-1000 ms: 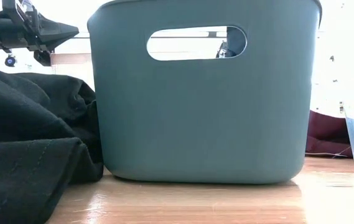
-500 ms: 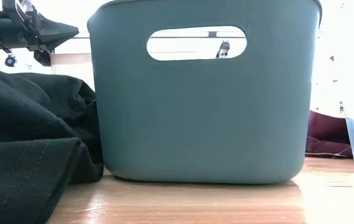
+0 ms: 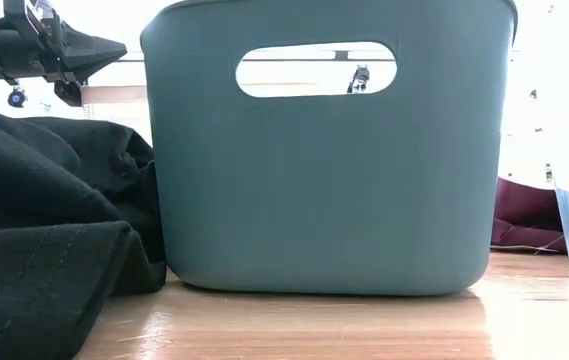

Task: Pick & Place Cloths
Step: Put the gray boxers into the transparent bin

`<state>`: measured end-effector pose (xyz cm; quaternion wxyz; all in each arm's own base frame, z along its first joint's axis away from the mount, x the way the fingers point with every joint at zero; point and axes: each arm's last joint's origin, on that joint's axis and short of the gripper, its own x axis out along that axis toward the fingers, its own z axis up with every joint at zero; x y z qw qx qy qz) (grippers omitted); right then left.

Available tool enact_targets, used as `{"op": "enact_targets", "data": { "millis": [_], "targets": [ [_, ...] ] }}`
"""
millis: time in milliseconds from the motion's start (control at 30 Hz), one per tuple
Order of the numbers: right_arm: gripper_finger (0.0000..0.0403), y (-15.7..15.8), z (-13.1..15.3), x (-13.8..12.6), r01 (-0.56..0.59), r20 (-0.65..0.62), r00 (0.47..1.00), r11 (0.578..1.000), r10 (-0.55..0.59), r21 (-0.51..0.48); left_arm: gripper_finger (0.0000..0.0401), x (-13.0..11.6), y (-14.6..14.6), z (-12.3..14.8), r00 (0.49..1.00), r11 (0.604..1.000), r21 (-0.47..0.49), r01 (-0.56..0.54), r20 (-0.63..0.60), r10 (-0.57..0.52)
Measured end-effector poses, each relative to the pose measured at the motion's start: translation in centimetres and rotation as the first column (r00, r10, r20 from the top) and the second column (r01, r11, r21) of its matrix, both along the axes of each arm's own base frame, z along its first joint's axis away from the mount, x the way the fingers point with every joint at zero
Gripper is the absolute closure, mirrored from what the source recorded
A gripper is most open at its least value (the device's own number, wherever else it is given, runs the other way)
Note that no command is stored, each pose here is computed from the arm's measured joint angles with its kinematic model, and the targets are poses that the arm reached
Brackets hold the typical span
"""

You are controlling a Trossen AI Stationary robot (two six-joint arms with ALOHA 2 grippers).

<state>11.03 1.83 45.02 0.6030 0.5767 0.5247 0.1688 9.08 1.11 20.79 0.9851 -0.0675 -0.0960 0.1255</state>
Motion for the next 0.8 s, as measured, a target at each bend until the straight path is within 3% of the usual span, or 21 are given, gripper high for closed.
{"op": "enact_targets", "data": {
  "millis": [233,500,800],
  "targets": [
    [0.0394,1.7,-3.0,2.1,-0.181,-0.085,0.98,0.983,0.181,0.01,0.0378,0.0,0.0,0.0,1.0,1.0,0.0,0.0,-0.001,0.0],
    [0.0394,3.3,-8.1,4.4,-0.326,-0.226,0.916,0.943,0.332,0.067,0.0378,0.0,0.0,0.0,1.0,1.0,0.0,0.0,-0.002,0.0],
    [0.0394,4.6,-13.0,6.3,-0.41,-0.282,0.866,0.909,0.413,0.071,0.0378,0.0,0.0,0.0,1.0,1.0,0.0,-0.001,-0.006,0.001]
  ]
}}
